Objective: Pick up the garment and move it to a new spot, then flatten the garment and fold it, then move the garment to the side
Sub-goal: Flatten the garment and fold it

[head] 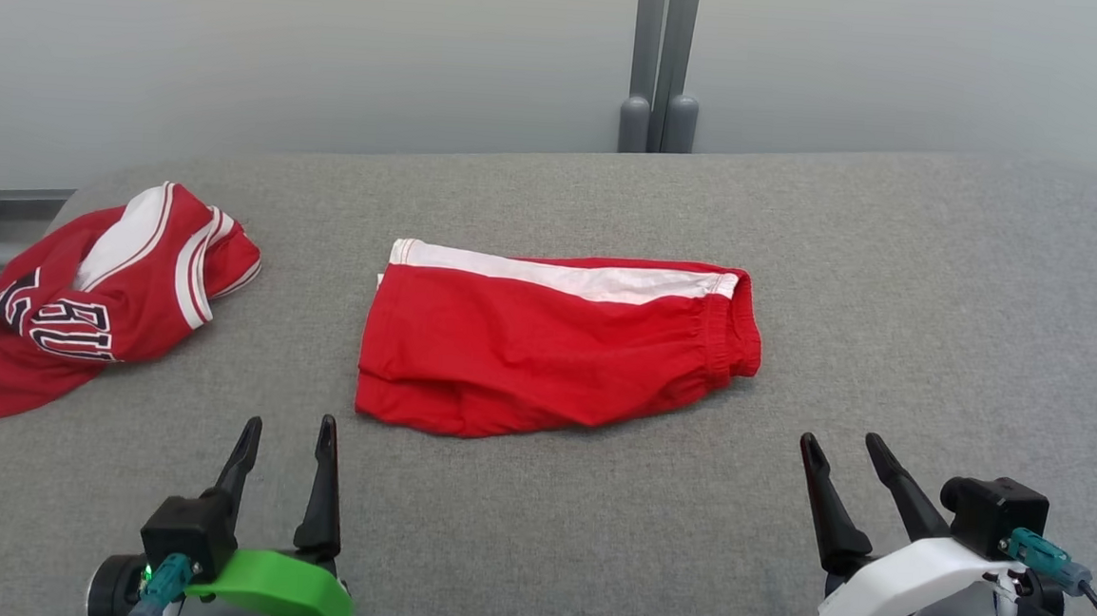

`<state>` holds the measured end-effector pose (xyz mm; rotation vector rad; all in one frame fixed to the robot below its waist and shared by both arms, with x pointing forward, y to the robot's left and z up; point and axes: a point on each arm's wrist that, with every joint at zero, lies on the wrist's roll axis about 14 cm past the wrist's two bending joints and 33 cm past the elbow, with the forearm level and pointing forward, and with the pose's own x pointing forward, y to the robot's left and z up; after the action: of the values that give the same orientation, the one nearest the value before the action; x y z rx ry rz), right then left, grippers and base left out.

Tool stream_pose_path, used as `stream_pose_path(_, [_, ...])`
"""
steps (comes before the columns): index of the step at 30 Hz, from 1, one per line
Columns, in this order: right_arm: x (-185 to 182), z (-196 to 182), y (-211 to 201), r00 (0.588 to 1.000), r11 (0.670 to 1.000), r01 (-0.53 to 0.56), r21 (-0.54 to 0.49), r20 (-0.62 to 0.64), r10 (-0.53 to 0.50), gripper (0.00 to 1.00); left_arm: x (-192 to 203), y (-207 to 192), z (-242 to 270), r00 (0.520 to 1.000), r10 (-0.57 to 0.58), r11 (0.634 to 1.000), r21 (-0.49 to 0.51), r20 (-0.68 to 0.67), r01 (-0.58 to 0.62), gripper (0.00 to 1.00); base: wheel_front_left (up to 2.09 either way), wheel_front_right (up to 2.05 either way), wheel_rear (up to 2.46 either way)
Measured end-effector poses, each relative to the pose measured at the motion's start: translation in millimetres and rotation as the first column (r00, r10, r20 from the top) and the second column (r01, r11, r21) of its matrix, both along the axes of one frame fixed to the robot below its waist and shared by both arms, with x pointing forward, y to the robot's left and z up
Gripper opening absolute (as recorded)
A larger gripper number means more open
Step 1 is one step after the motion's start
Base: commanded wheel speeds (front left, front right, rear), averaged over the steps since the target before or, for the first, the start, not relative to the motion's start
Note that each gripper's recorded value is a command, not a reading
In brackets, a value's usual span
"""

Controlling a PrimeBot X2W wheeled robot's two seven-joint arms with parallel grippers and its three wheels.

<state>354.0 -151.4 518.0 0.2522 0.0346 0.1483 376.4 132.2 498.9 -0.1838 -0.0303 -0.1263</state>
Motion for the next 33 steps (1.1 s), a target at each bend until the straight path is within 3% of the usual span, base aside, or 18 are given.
stream_pose_path(15, [3.0,-15.7,18.5,0.999,0.999,-0.048,-0.011,-0.014,0.048,1.00,-62.6,47.2,-10.8,0.995,0.102,0.995,-0.003,-0.018,-0.102,1.00,0.00,0.00,0.00])
stream_pose_path(33, [8.5,-23.0,23.1,0.997,0.996,-0.066,-0.059,-0.034,0.064,1.00,-74.1,57.7,-11.0,0.991,0.131,0.991,0.006,-0.022,-0.131,1.00,0.00,0.00,0.00])
